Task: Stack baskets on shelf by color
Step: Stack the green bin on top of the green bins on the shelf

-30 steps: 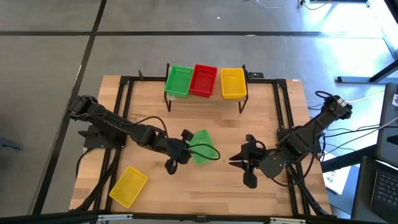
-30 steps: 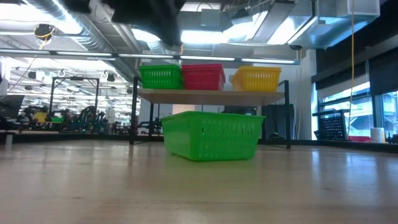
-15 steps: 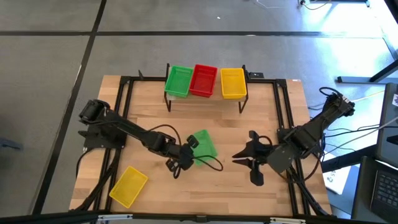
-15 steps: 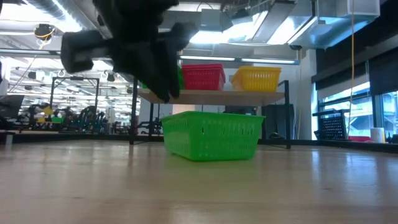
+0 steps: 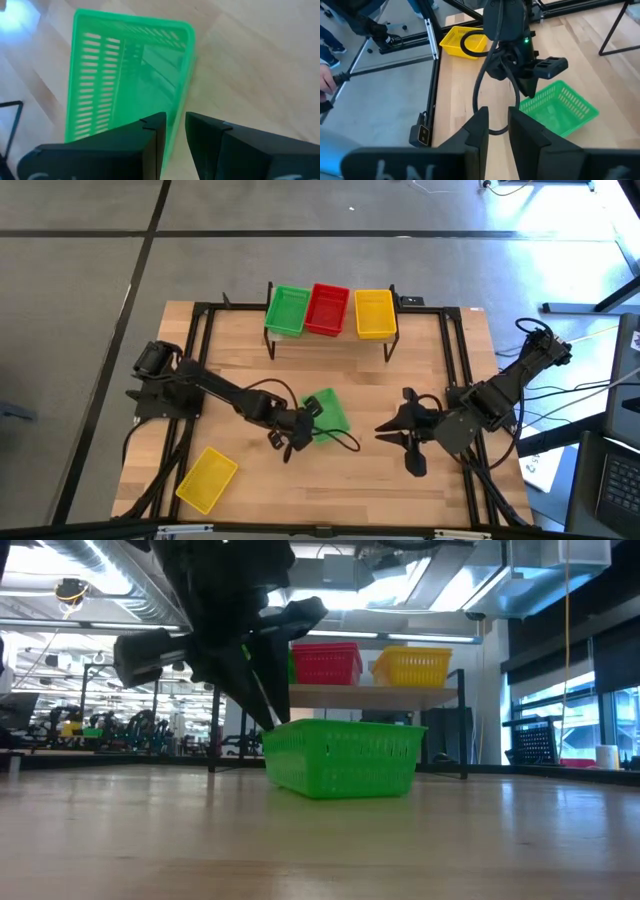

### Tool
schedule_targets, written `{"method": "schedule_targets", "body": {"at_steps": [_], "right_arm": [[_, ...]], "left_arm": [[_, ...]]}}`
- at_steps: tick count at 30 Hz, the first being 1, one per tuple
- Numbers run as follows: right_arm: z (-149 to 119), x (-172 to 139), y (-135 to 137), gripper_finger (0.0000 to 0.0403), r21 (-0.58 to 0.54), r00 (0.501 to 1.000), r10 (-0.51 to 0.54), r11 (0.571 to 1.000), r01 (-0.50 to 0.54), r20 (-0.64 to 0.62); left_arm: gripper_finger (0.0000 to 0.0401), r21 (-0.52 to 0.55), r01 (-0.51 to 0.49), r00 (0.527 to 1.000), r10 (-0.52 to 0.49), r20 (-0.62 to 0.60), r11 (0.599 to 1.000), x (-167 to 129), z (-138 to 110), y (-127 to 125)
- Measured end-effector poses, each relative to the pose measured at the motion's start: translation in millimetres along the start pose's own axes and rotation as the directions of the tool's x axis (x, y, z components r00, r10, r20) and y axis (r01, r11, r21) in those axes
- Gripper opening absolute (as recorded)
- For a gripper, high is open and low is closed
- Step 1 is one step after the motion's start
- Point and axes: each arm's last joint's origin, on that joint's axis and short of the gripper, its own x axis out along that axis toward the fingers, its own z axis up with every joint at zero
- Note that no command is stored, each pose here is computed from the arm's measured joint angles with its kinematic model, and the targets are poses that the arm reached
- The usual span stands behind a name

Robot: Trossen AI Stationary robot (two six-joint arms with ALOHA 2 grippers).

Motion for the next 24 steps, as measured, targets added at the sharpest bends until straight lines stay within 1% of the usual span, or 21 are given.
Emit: {"method": "schedule_targets", "body": {"at_steps": [4, 7, 9, 12, 14, 19, 24], "right_arm": [[0, 0, 0, 0.0069, 0.029, 1.000, -0.001, 1.000, 0.001, 0.000], [0, 0, 0, 0.0069, 0.047, 1.000, -0.001, 0.999, 0.001, 0.001], [0, 0, 0, 0.0069, 0.051, 1.000, -0.001, 0.999, 0.001, 0.001], [0, 0, 0, 0.0069, 0.050, 1.000, -0.001, 0.999, 0.001, 0.000], [0, 0, 0, 0.0069, 0.049, 1.000, -0.001, 0.999, 0.001, 0.000], [0, 0, 0, 0.0069, 0.048, 1.000, -0.002, 0.999, 0.002, 0.000], [0, 0, 0, 0.0069, 0.050, 1.000, -0.003, 0.999, 0.003, 0.002]], "left_arm": [[0.0065, 0.062, -0.004, 1.000, 0.005, -0.011, 0.998, 2, -4, 5], [0.0065, 0.079, 0.001, 1.000, 0.000, -0.011, 0.997, 3, -8, 8], [0.0065, 0.069, 0.020, 1.000, -0.020, 0.000, 0.997, 5, -10, 10], [0.0065, 0.017, 0.069, 0.998, -0.069, 0.014, 0.997, 8, -16, 12], [0.0065, 0.000, 0.082, 0.996, -0.082, 0.033, 0.997, 9, -18, 14], [0.0065, 0.031, 0.080, 0.996, -0.082, 0.039, 0.996, 10, -21, 18], [0.0065, 0.029, 0.124, 0.992, -0.124, 0.008, 0.992, 22, -27, 14]]}}
